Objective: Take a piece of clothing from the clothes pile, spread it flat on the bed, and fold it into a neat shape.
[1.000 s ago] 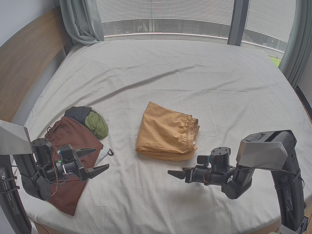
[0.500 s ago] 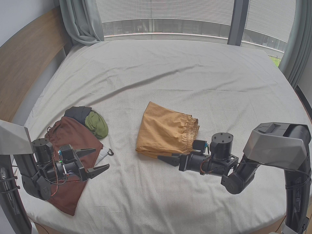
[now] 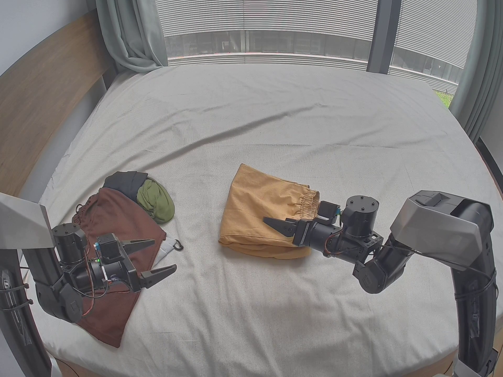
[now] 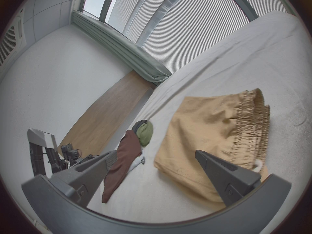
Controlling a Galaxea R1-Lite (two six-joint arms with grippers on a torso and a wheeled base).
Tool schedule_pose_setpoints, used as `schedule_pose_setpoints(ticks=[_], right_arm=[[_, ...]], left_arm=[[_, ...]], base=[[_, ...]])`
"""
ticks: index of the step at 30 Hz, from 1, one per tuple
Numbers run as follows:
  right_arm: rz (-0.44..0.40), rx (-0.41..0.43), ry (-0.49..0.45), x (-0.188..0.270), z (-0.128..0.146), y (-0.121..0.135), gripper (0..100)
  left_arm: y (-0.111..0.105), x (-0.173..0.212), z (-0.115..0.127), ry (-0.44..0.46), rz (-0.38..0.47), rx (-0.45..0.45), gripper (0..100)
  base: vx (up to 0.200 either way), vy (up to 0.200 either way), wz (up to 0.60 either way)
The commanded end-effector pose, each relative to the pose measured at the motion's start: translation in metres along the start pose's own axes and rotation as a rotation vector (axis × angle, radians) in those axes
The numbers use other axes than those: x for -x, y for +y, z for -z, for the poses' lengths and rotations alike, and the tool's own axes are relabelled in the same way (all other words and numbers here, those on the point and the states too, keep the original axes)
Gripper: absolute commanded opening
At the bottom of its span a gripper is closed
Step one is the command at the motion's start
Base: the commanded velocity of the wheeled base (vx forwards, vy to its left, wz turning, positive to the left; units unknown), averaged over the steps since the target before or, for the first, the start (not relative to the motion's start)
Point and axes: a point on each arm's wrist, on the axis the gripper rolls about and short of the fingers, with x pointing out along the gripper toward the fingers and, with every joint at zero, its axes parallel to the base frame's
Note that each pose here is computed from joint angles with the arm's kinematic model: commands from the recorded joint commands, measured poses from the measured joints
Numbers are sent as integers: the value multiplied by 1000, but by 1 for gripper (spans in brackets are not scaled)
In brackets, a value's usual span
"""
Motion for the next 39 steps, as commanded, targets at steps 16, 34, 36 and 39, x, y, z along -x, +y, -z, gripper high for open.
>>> schedule_pose_setpoints(ticks=[16,34,36,39], right_arm=[[89,-34,31,-2,31,-45,100],[60,65,-115,108,-47,61,100],[71,109,-127,127,-51,69,100],[87,168,-151,152,-59,81,100]], left_arm=[[1,-1,3,6,2,9,100],[-23,7,-38,-96,162,-89,100],[-34,8,-45,-106,196,-107,100],[-50,13,-54,-123,239,-133,100]], base=[[0,0,0],[0,0,0],[0,0,0],[0,0,0]])
